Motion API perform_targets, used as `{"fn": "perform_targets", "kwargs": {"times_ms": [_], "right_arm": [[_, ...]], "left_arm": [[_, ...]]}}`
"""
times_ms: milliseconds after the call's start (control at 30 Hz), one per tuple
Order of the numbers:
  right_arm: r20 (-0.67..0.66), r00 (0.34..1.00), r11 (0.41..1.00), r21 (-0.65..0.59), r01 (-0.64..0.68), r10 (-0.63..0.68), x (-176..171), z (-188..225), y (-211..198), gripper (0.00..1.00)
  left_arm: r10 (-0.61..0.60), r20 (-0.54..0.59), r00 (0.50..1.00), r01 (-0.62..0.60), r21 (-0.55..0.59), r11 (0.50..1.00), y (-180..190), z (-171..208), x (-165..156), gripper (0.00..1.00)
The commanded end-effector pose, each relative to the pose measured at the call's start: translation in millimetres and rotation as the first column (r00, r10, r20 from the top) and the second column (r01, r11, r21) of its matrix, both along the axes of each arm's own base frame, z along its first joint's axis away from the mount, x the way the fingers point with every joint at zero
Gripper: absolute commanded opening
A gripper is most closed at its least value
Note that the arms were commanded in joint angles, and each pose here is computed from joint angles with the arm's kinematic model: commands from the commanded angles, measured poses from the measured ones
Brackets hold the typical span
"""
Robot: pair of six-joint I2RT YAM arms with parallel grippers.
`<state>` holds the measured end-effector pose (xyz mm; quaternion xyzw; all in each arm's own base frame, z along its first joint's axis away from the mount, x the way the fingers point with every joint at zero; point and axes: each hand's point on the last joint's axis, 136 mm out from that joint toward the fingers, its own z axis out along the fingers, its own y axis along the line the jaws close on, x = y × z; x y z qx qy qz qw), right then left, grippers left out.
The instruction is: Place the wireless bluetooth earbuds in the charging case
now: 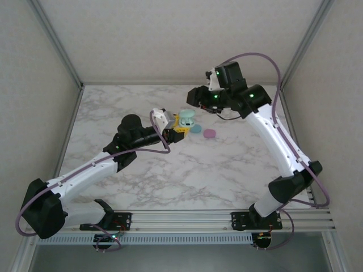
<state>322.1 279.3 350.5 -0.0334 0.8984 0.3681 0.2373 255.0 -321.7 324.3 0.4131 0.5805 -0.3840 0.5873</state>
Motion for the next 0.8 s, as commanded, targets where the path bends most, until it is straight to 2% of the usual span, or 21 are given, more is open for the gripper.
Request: {"fn": "perform_targets", "kwargs": {"times_ms": [0,167,300,467,667,767], "right_arm": [[-0.024,0.992,0.991,0.059,-0.121,0.123,-25.1,5.7,8.4,0.51],[-0.034,0.986,0.98,0.121,-0.156,0.161,-46.7,4.8,4.8,0.56],[-0.059,0.983,0.955,0.255,-0.151,0.172,-54.9,7.1,3.4,0.61],[-0.081,0.961,0.874,0.44,-0.205,0.266,-63.2,15.1,12.4,0.6],[-0.101,0.93,0.805,0.539,-0.247,0.353,-71.4,14.8,20.7,0.59],[-0.107,0.926,0.793,0.557,-0.247,0.363,-71.7,12.7,21.7,0.56]], "left_arm": [[0.015,0.059,0.998,-0.012,-0.057,0.998,1.8,29.0,-3.1,0.21],[0.039,0.061,0.997,-0.034,-0.076,0.997,2.3,34.1,1.7,0.21],[0.026,0.061,0.998,-0.02,-0.091,0.996,0.5,37.5,0.7,0.21],[0.006,0.052,0.999,0.0,-0.119,0.993,-1.7,42.7,-1.0,0.22],[0.002,0.052,0.999,0.006,-0.143,0.99,-2.3,48.8,-0.9,0.22],[0.001,0.047,0.999,0.006,-0.148,0.989,-3.0,48.6,-0.2,0.22]]}}
